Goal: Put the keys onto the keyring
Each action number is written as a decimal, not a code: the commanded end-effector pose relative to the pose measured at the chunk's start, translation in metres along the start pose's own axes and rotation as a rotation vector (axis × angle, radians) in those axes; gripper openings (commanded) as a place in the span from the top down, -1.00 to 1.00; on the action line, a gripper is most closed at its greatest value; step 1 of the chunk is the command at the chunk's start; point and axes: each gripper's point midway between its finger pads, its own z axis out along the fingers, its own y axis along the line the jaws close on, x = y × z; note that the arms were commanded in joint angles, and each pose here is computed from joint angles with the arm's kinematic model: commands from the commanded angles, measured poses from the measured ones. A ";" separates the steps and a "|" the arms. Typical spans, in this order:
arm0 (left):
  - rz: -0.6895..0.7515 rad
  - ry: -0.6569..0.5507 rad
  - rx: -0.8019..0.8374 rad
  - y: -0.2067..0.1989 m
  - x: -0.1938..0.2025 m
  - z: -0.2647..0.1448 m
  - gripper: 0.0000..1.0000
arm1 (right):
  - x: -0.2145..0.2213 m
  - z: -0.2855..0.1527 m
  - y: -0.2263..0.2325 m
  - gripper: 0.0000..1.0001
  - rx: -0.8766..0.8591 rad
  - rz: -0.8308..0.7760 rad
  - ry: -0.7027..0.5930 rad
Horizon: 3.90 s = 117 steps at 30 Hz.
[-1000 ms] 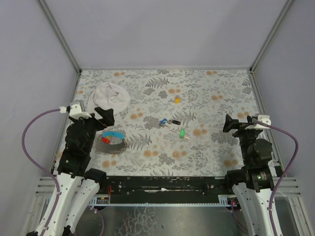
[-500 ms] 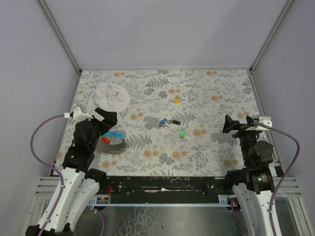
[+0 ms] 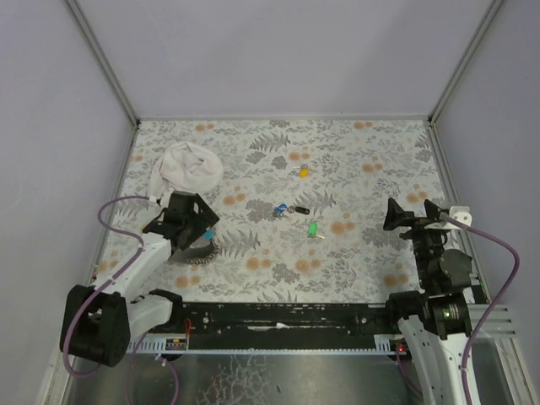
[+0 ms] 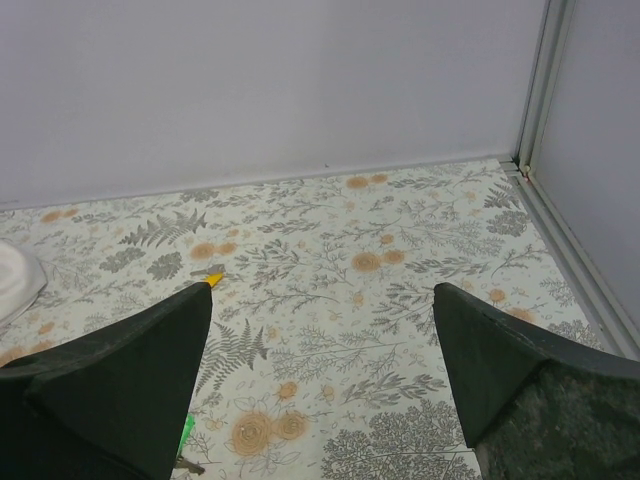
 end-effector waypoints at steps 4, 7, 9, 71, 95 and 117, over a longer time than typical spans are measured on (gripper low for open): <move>-0.033 0.010 -0.088 0.008 0.000 0.024 -1.00 | -0.030 -0.004 0.006 -0.98 -0.027 0.009 -0.096; -0.033 0.045 -0.132 0.014 0.006 0.035 -1.00 | -0.031 -0.005 0.006 -0.98 -0.028 0.008 -0.100; -0.032 0.062 -0.163 0.018 0.011 0.043 -1.00 | -0.031 -0.005 0.006 -0.98 -0.025 0.006 -0.102; -0.030 0.024 0.278 -0.042 0.021 -0.003 -0.93 | 0.172 0.026 0.216 -0.92 -0.825 0.045 0.761; 0.006 0.054 0.208 -0.022 0.035 0.012 -0.93 | 0.294 0.071 0.313 -0.37 -0.756 -0.279 0.921; 0.021 0.107 0.263 -0.028 0.048 0.016 -0.85 | 0.321 0.034 0.245 0.21 -0.801 -0.653 1.069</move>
